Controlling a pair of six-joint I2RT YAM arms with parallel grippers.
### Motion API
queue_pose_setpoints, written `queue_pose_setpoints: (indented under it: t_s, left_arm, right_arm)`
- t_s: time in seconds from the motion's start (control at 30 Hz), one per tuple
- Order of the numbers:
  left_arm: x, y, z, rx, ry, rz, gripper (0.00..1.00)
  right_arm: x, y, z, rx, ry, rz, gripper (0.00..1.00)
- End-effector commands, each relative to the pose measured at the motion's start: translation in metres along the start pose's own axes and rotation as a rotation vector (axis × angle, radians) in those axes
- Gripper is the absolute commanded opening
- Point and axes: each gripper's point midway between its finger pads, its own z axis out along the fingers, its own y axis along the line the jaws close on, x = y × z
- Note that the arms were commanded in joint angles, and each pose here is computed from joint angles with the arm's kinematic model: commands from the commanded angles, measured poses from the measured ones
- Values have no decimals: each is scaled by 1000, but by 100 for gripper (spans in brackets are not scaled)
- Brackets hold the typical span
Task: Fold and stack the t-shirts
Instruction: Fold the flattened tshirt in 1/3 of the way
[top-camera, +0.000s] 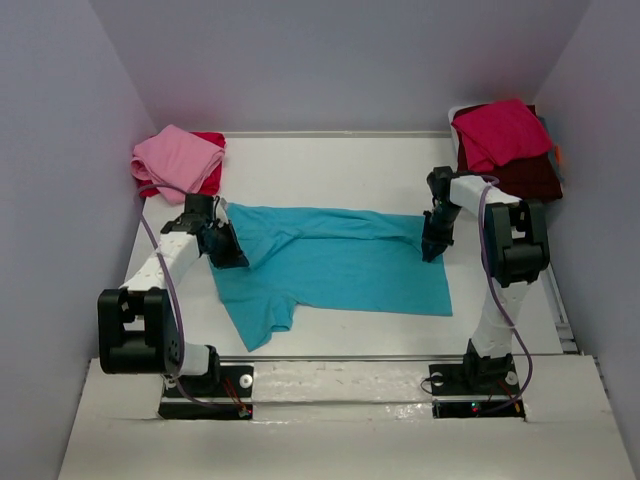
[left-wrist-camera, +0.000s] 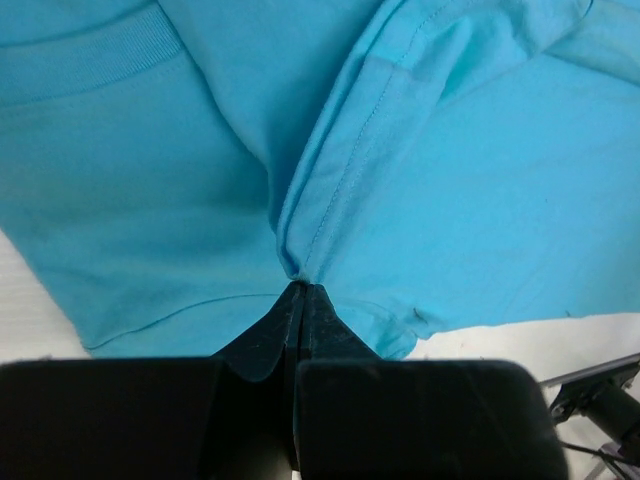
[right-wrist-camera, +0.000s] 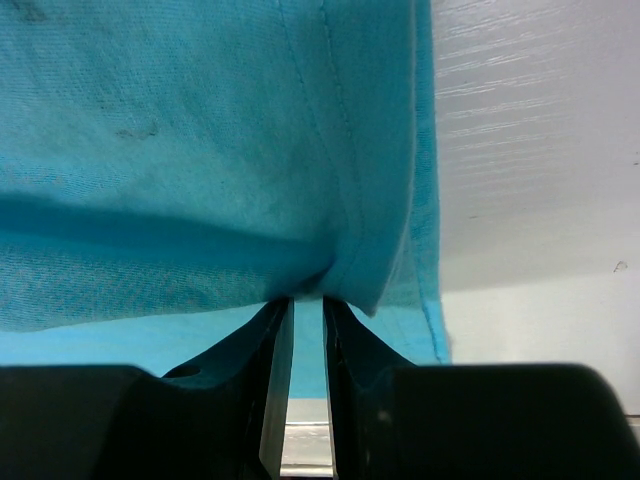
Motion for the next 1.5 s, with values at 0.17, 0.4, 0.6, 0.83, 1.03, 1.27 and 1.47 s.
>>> queue_pose_setpoints:
  t_s: [0.17, 0.4, 0.6, 0.83, 1.03, 1.27, 1.47]
  left_arm:
    - [36, -11, 2, 52, 86, 77, 6]
    - [62, -7, 11, -4, 188, 110, 6]
    - [77, 3, 13, -55, 255, 109, 6]
    - [87, 2, 7, -68, 252, 53, 6]
    - [75, 7, 5, -119, 218, 55, 6]
    - [58, 2, 13, -133, 197, 51, 6]
    - [51, 6, 16, -164, 196, 66, 6]
  right_arm:
    - [-7, 3, 4, 9, -15, -20, 24]
    - [-8, 7, 1, 8, -22, -27, 23]
    - [-7, 6, 0, 9, -23, -27, 24]
    - [-8, 4, -1, 22, -35, -15, 23]
    - [-9, -8, -6, 87, -69, 18, 23]
    - [-20, -16, -15, 156, -102, 42, 8]
    - [-26, -32, -26, 199, -128, 75, 8]
